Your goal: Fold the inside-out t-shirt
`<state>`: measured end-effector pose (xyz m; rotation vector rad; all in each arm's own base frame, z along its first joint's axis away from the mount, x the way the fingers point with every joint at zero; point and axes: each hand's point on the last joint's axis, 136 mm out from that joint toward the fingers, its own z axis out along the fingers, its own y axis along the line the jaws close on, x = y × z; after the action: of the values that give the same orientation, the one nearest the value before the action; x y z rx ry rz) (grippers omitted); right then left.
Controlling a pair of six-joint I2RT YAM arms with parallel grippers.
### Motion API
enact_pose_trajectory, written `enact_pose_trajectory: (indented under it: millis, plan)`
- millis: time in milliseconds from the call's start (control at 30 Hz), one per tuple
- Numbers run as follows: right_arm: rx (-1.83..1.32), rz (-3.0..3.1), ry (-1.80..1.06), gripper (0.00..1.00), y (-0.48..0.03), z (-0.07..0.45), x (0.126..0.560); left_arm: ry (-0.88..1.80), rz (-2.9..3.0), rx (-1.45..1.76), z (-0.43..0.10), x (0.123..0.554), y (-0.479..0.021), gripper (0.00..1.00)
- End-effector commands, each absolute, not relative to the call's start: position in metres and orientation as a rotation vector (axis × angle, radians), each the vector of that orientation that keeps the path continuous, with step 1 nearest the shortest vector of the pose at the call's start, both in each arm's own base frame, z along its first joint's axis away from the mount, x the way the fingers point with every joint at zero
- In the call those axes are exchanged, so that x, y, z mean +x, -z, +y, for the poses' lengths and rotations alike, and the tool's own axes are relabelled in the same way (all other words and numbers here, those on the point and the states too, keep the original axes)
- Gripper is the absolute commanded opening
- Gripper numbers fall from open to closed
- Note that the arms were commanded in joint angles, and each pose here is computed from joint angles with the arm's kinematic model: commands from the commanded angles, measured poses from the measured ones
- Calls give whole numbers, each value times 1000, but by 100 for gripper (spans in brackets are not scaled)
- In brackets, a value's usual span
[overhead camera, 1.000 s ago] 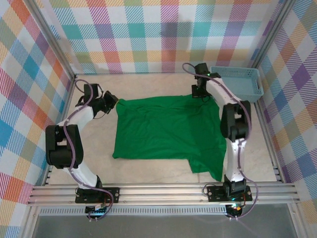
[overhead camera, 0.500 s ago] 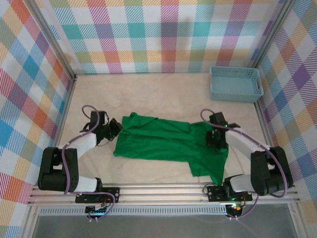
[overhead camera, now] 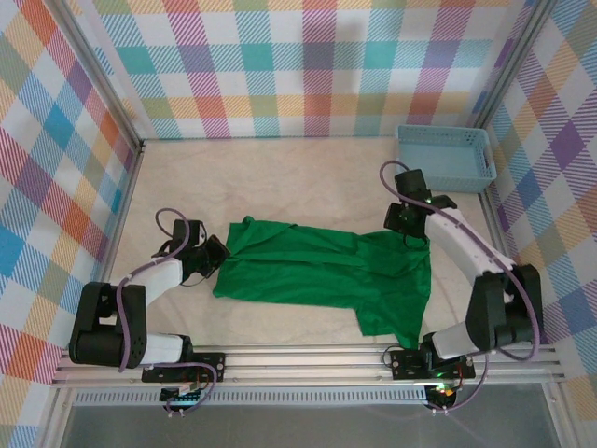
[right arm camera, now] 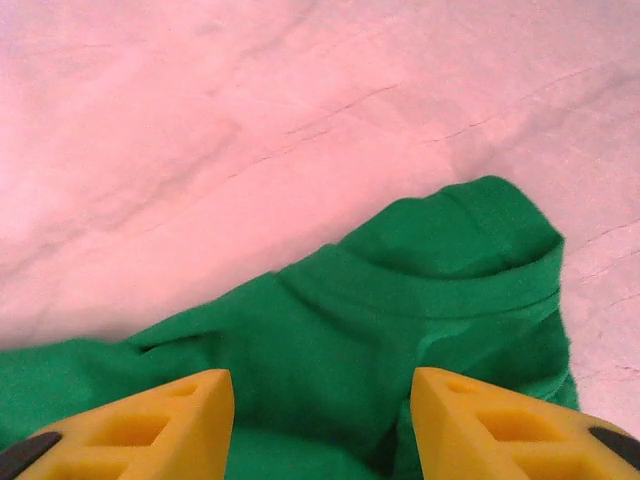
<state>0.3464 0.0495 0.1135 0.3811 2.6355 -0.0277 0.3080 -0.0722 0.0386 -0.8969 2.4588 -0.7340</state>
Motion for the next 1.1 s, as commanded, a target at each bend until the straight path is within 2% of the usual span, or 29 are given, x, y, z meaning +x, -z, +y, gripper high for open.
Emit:
enact_pose_trajectory:
  millis: [0, 67, 300, 500, 633, 833, 1000, 1067]
  plan:
    - [407, 2740, 150, 50, -91, 30, 341, 705, 2456, -874, -70, 310, -43, 0]
    - [441, 2776, 151, 49, -84, 28, 335, 703, 2460, -878, -70, 310, -42, 0]
    - [548, 2799, 211, 56, -72, 11, 292, 716, 2462, -880, -72, 310, -40, 0]
    - [594, 2839, 161, 56, -58, 15, 276, 719, 2463, -871, -73, 311, -42, 0]
    - [595, 2851, 104, 44, -51, 22, 277, 717, 2465, -867, -74, 311, -43, 0]
    - [564, 2773, 55, 16, -81, 26, 291, 710, 2461, -862, -73, 312, -48, 0]
    - [460, 2696, -21, 6, -112, 37, 308, 704, 2443, -857, -71, 314, -54, 0]
    - [401, 2671, -28, 5, -127, 45, 312, 711, 2426, -856, -71, 316, -58, 0]
